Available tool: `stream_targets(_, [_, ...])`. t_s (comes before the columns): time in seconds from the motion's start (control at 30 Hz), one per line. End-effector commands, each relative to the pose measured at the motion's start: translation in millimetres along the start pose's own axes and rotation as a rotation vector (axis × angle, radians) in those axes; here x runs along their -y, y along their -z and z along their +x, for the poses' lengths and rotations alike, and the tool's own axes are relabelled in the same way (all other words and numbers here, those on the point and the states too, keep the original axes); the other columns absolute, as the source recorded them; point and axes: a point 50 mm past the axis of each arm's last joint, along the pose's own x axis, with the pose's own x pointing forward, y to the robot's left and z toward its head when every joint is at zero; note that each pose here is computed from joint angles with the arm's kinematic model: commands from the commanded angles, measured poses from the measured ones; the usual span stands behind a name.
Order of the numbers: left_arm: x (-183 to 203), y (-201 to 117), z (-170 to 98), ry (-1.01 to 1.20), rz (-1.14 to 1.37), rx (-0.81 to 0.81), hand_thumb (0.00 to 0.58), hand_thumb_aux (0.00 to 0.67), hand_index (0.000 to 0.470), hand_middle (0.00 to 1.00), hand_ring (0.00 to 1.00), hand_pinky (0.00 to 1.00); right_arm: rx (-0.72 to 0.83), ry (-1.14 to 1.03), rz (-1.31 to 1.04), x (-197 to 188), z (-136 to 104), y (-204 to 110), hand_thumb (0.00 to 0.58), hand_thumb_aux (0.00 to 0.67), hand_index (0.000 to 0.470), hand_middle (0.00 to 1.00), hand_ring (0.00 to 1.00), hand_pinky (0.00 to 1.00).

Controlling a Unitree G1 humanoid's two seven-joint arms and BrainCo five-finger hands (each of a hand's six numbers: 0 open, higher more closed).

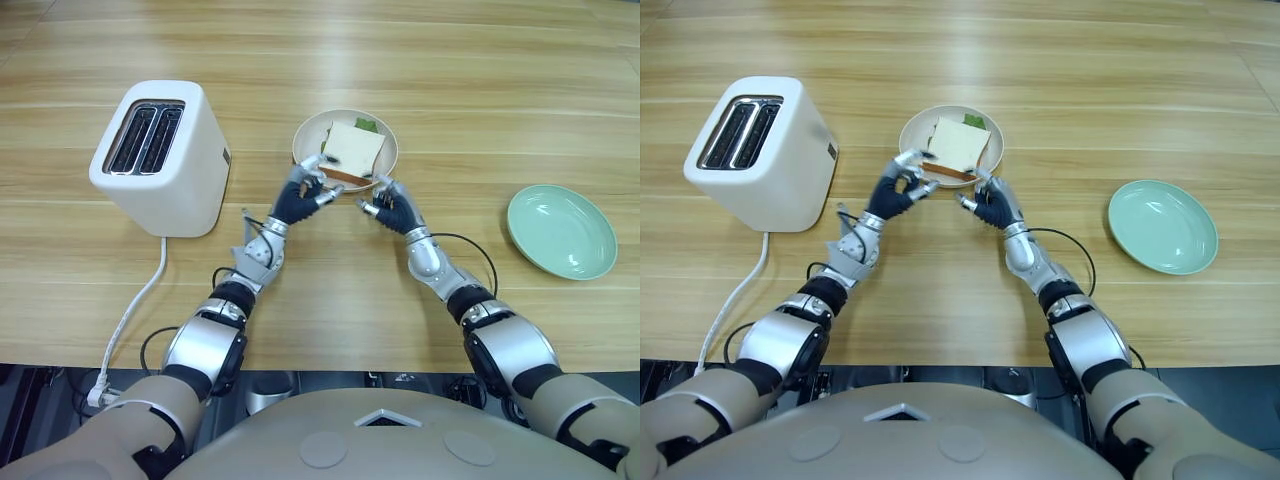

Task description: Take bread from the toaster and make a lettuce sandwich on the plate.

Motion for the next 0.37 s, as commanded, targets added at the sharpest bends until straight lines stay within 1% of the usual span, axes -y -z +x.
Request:
stream_targets(0.03, [-20.6, -0.8, -6.9, -0.131, -0.036, 0.012, 0.000, 0.000, 0.000, 0.00, 0.00, 0.00, 0.055, 0.175, 0.050, 27.4, -7.0, -2.9, 0.000, 0.000, 0.000, 0.00, 0.00, 0.00])
stream_targets(0.17, [-34.6, 1.5, -9.2, -0.217, -0.071, -0.008, 0.000, 0.000, 0.000, 0.00, 0.00, 0.00, 0.024, 0.268, 0.092, 38.0, -10.9, 1.0, 0.000, 0.000, 0.000, 0.00, 0.00, 0.00])
stream_targets(0.37, [-36.1, 10.7, -17.2, -0.219, -0.088, -0.087, 0.000, 0.000, 0.000, 0.00, 0.00, 0.00, -0.008, 0.288, 0.095, 35.9, -15.7, 4.6, 0.000, 0.000, 0.000, 0.00, 0.00, 0.00])
